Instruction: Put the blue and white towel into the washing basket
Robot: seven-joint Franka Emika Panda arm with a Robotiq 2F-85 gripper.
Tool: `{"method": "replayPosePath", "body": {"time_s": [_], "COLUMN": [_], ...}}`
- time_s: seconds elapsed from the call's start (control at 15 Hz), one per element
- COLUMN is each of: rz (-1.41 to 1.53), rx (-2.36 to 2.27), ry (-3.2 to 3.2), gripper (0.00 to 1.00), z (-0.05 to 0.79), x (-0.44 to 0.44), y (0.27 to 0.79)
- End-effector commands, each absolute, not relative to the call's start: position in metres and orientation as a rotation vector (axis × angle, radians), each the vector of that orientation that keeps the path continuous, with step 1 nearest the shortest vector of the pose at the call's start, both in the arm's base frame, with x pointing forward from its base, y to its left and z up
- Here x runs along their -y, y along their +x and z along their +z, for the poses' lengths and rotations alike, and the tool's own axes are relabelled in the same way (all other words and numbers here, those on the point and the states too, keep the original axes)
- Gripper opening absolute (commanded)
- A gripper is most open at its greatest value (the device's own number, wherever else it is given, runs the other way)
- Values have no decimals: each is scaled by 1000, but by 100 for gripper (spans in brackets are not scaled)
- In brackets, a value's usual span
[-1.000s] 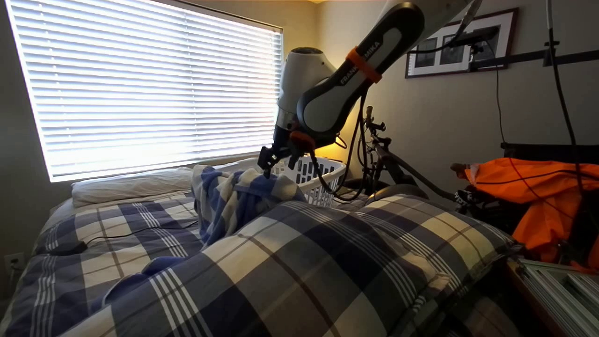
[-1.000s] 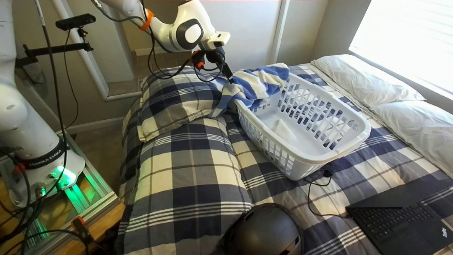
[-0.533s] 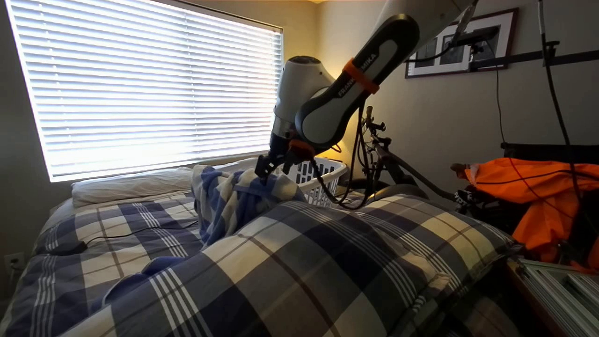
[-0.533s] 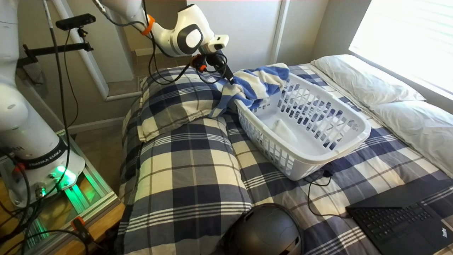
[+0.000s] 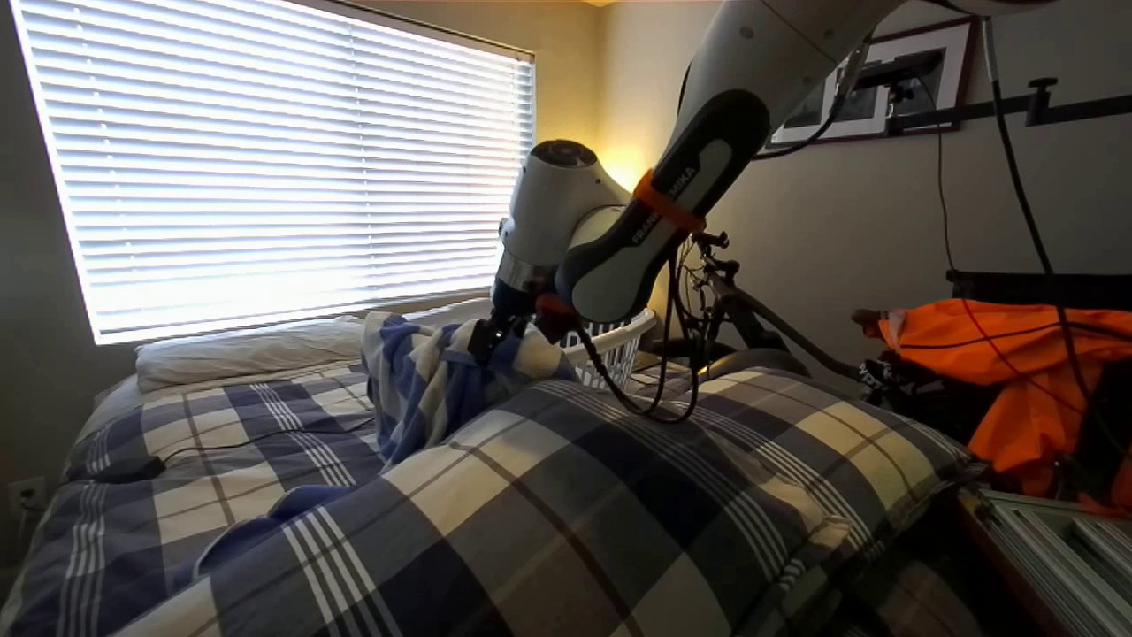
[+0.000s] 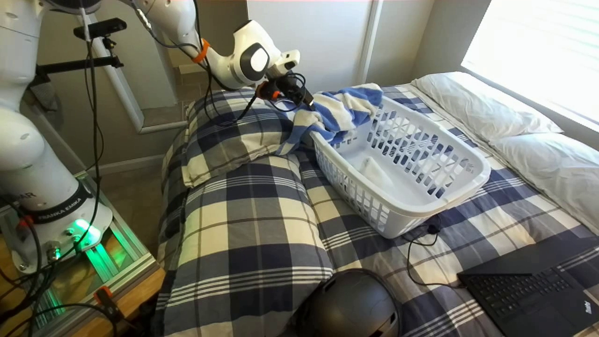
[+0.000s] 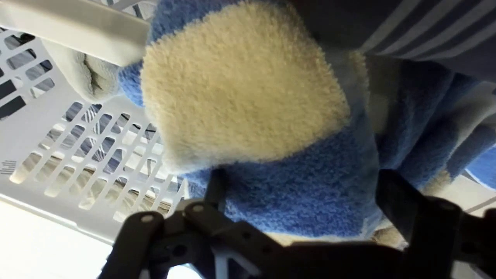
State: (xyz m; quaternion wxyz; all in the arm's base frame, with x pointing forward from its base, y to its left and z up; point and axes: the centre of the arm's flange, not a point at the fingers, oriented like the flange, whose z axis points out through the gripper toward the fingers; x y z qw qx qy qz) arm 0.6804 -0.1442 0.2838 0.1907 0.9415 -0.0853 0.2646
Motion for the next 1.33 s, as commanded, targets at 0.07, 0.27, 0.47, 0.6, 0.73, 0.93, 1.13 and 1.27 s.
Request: {"method": "replayPosePath", "body": {"time_s": [0.07,0.27,0.47,0.6,0.73,0.93,1.13,1.27], "rz": [764,791,796,796,781,765,855,948], "rx": [190,239,319,367,408,476,608,702], "ry": [2556,2500,2472,2458,2458,2490,2503,2499], "gripper": [66,43,24,10,4,8,8,8], "z": [267,273,289,301,315,339,387,425], "x": [139,134,127,125,126,132,143,151], "y": [690,689,684,678,672,668,673,675]}}
